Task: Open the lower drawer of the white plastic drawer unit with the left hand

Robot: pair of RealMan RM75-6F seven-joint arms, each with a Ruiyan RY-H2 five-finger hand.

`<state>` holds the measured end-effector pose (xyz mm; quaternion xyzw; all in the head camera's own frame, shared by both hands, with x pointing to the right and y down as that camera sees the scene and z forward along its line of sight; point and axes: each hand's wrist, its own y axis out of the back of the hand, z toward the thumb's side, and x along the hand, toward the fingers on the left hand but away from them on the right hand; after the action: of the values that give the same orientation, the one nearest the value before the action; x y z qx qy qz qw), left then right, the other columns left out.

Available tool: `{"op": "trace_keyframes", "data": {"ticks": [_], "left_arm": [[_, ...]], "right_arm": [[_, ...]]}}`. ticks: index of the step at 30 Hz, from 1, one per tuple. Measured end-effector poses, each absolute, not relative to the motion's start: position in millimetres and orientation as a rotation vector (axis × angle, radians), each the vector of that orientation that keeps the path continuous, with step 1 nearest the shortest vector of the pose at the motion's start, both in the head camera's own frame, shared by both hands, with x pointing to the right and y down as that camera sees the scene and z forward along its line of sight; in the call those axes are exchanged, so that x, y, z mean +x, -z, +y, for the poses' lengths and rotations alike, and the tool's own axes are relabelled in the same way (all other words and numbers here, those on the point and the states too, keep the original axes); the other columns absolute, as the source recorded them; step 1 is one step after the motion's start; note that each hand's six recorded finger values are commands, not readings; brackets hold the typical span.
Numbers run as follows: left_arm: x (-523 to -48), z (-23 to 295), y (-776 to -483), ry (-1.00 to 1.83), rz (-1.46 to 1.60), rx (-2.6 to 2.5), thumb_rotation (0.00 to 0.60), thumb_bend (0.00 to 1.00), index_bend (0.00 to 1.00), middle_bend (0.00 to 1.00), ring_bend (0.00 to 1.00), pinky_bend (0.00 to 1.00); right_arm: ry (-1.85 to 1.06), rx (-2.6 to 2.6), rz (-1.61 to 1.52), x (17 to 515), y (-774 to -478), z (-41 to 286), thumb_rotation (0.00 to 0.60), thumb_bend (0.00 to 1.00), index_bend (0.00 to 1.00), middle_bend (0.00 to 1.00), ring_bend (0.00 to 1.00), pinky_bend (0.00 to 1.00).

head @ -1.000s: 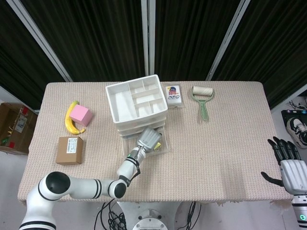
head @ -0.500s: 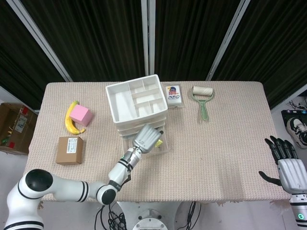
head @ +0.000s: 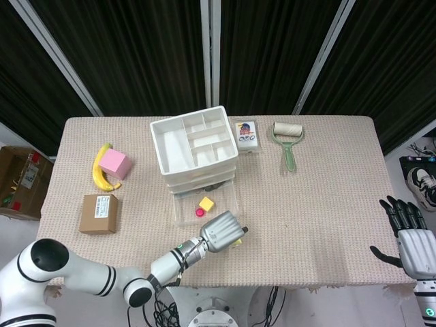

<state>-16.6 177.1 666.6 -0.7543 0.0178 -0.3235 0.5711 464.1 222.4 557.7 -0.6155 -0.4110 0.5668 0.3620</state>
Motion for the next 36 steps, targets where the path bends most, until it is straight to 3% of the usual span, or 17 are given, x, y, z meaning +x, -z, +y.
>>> {"op": "trace_keyframes", "data": {"ticks": [3, 7, 9, 13, 21, 26, 29, 36], "left_arm": [[-15, 180, -669, 0.758, 0.037, -1.767, 0.6, 0.24, 0.18, 0.7, 0.91, 1.0], [-19, 170, -664, 0.771, 0.103, -1.767, 0.6, 0.16, 0.15, 0.53, 0.67, 0.96], [-25, 163, -659, 0.781, 0.159, -1.764, 0.6, 0.16, 0.15, 0.48, 0.61, 0.91], [-48, 147, -645, 0.814, 0.305, -1.76, 0.6, 0.15, 0.18, 0.47, 0.58, 0.83], [-157, 122, -606, 0.942, 0.73, -1.704, 0.6, 0.12, 0.24, 0.47, 0.57, 0.82], [-234, 115, -582, 1.001, 1.043, -1.628, 0.6, 0.11, 0.24, 0.45, 0.52, 0.68], [-298, 119, -570, 1.083, 1.215, -1.524, 0.6, 0.11, 0.25, 0.43, 0.47, 0.55], [-394, 147, -574, 1.42, 1.174, -1.413, 0.6, 0.12, 0.22, 0.27, 0.28, 0.28]], "right_arm": [[-1.462, -1.583, -1.058, 464, -558, 223, 0.6, 0.06, 0.0, 0.0, 0.0, 0.0], [-1.457, -1.582, -1.059, 464, -557, 222, 0.6, 0.06, 0.0, 0.0, 0.0, 0.0], [-1.452, -1.583, -1.06, 463, -556, 221, 0.6, 0.06, 0.0, 0.0, 0.0, 0.0], [-1.438, -1.583, -1.061, 462, -553, 219, 0.6, 0.06, 0.0, 0.0, 0.0, 0.0], [-1.426, -1.579, -1.069, 462, -551, 215, 0.6, 0.06, 0.0, 0.0, 0.0, 0.0], [-1.42, -1.586, -1.059, 458, -551, 213, 0.6, 0.06, 0.0, 0.0, 0.0, 0.0], [-1.418, -1.593, -1.039, 455, -552, 210, 0.6, 0.06, 0.0, 0.0, 0.0, 0.0], [-1.402, -1.61, -0.981, 446, -554, 204, 0.6, 0.08, 0.0, 0.0, 0.0, 0.0]]}}
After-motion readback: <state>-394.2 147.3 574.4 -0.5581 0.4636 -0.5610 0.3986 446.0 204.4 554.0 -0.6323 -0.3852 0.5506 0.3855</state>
